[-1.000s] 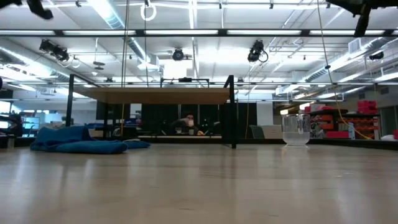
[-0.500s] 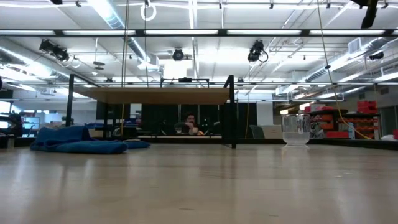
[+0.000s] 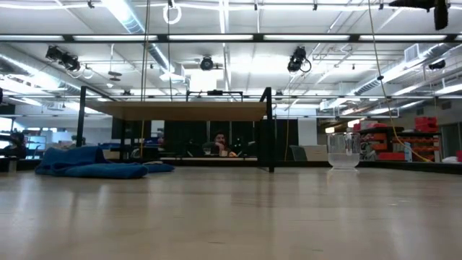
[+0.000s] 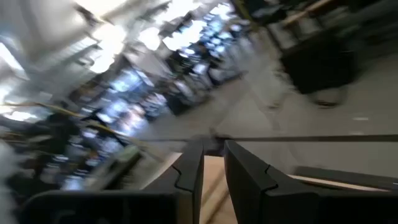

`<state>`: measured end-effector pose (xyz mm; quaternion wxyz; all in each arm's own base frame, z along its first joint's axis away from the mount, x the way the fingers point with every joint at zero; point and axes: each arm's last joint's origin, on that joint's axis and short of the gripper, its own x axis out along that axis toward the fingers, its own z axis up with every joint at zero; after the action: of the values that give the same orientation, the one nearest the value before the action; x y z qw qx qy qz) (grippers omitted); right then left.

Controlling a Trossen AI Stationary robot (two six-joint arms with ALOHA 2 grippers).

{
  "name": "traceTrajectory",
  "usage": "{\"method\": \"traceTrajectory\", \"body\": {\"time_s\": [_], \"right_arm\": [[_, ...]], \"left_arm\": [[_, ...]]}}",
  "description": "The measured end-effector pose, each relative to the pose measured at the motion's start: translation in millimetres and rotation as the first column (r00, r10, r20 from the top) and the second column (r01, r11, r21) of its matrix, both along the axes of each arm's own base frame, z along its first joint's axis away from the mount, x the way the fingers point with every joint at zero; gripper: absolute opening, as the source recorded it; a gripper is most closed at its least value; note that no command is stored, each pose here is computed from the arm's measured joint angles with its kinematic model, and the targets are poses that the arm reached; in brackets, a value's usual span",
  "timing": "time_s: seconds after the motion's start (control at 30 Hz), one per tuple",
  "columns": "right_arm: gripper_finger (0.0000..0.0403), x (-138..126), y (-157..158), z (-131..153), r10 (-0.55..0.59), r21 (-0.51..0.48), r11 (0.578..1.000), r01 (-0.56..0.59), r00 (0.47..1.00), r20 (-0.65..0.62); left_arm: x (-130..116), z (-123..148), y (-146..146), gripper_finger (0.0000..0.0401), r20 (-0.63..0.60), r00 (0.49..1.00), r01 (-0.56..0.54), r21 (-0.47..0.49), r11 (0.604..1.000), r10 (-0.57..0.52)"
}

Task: Stack small to large cups/mugs on shelf
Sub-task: Move the transparent mug to the middle of the table

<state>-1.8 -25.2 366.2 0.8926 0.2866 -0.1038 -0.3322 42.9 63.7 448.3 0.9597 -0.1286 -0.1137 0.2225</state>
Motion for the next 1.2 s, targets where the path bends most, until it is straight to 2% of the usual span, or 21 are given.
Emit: {"method": "traceTrajectory", "body": {"time_s": [0.17, 0.33, 0.47, 0.67, 0.83, 0.93, 1.03, 1.2], "right_arm": [[0.0071, 9.3, 2.0, 30.8, -0.043, 0.039, 0.998, 0.053, 0.976, -0.214], [0.0071, 21.3, 5.5, 49.2, -0.081, 0.115, 0.983, 0.145, 0.896, -0.437], [0.0071, 41.9, 11.5, 62.2, -0.028, 0.153, 0.982, 0.111, 0.885, -0.465], [0.0071, 54.2, 8.1, 63.6, -0.08, 0.177, 0.962, 0.21, 0.831, -0.551], [0.0071, 74.4, -0.2, 53.9, -0.033, 0.251, 0.93, 0.268, 0.743, -0.669], [0.0071, 95.3, -12.4, 45.9, 0.026, 0.292, 0.91, 0.294, 0.663, -0.748], [0.0071, 118.6, -33.5, 36.8, 0.114, 0.348, 0.887, 0.304, 0.587, -0.802], [0.0071, 143.8, -80.3, 13.9, 0.296, 0.479, 0.812, 0.333, 0.472, -0.83]], "left_arm": [[-3.9, 6.8, -7.6, 0.0052, -0.155, 0.986, -0.071, -0.062, 0.996, 0.061], [-5.9, -1.0, -8.9, 0.0051, -0.261, 0.96, -0.141, -0.152, 0.978, 0.098], [-5.7, -9.4, -5.6, 0.0054, -0.323, 0.94, -0.18, -0.205, 0.962, 0.107], [-3.2, -13.9, 2.0, 0.0056, -0.371, 0.924, -0.186, -0.218, 0.958, 0.095], [-1.5, -14.3, 3.2, 0.0051, -0.384, 0.92, -0.169, -0.202, 0.965, 0.08], [-1.0, -14.3, 2.9, 0.0052, -0.387, 0.919, -0.159, -0.196, 0.968, 0.073], [-0.8, -14.2, 2.4, 0.0056, -0.391, 0.918, -0.153, -0.187, 0.97, 0.07], [-0.8, -14.2, 2.4, 0.0063, -0.391, 0.918, -0.153, -0.186, 0.97, 0.07]]}}
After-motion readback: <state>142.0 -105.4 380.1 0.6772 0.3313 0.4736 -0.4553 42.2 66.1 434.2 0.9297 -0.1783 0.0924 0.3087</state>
